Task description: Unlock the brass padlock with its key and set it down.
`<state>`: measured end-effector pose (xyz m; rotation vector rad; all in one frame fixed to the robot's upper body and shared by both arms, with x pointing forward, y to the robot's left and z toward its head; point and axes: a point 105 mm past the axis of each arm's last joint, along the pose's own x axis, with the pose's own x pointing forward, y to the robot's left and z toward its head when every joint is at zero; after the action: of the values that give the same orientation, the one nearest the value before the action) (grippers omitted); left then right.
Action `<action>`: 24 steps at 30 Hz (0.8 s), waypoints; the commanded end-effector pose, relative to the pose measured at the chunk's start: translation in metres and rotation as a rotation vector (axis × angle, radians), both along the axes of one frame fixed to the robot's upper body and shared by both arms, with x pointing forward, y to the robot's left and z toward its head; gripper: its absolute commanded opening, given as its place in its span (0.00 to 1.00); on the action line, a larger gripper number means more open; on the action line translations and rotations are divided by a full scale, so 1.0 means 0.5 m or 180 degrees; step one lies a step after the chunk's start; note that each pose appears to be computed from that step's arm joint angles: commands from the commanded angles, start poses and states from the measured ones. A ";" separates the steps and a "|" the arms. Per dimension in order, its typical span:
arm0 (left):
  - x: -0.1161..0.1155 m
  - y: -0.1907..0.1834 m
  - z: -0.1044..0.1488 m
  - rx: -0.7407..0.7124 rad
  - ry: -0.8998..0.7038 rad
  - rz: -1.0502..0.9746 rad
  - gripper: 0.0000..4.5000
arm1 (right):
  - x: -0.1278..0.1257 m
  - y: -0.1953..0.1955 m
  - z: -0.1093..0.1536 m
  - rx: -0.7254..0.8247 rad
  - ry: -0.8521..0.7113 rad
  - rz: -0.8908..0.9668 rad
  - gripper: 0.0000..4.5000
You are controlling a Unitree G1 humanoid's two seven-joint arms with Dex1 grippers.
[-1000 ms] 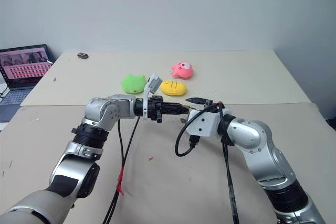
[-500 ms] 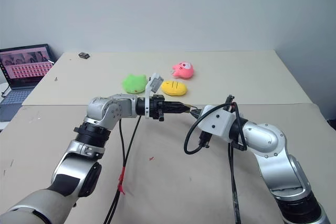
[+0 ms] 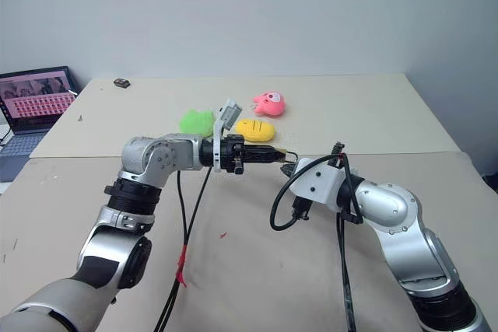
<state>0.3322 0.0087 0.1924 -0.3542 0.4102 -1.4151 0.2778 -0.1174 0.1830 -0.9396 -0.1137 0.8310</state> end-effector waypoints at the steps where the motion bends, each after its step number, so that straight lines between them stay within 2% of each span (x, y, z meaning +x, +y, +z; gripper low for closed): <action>1: -0.013 0.012 0.045 -0.0132 -0.0151 -0.0066 0.01 | -0.003 0.002 0.025 0.0004 -0.0147 0.0030 0.01; 9: -0.022 0.019 0.043 -0.0077 -0.0164 -0.0068 0.01 | 0.001 0.007 0.037 -0.0001 -0.0205 0.0051 0.01; 18: -0.026 0.012 0.030 -0.0149 -0.0055 -0.0040 0.01 | 0.006 0.032 0.091 0.0056 -0.0417 0.0132 0.01; 24: -0.022 0.012 0.020 -0.0114 -0.0073 -0.0020 0.01 | 0.005 0.034 0.107 0.0030 -0.0446 0.0144 0.01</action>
<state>0.3272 0.0195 0.2050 -0.3834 0.3561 -1.4008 0.2855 -0.1023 0.2074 -0.9462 -0.1480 0.8555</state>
